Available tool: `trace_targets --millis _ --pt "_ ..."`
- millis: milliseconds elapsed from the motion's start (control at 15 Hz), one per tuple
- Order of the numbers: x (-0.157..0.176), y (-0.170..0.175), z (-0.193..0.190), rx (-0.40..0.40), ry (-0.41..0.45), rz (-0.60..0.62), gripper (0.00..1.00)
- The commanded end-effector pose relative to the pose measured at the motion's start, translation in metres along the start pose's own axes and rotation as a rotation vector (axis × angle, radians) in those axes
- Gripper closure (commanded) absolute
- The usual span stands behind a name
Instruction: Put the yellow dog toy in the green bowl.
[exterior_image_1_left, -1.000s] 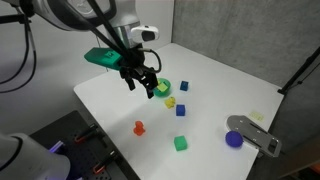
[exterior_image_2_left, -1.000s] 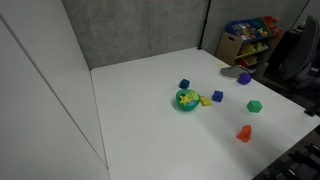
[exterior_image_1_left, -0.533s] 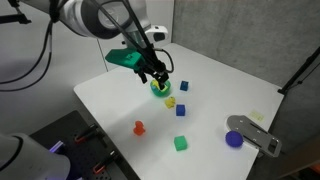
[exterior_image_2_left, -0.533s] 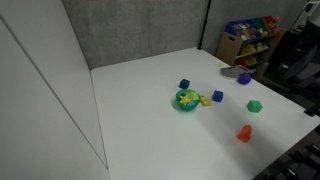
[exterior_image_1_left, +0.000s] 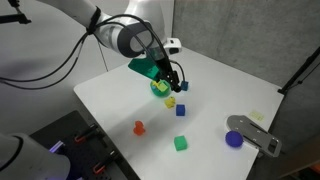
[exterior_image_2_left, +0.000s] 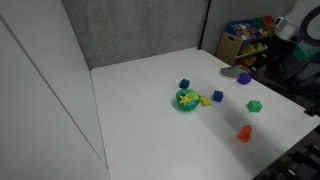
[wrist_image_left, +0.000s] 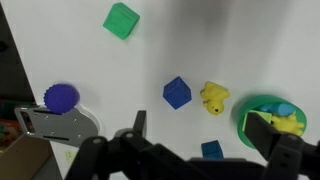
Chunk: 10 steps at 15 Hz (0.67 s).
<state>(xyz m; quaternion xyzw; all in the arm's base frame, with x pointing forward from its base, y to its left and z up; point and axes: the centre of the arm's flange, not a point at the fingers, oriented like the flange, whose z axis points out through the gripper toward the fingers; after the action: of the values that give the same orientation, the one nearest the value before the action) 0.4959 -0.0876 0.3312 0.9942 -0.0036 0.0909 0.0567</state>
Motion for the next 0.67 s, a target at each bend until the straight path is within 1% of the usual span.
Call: trace_targets --millis 0,267,600 --pt "0.037 -0.003 0.047 0.033 0.005 0.044 0.0" --pt "0.052 -0.013 0.096 0.067 -0.009 0.064 0.0" --pt "0.062 -0.021 0.147 0.081 -0.022 0.081 0.0"
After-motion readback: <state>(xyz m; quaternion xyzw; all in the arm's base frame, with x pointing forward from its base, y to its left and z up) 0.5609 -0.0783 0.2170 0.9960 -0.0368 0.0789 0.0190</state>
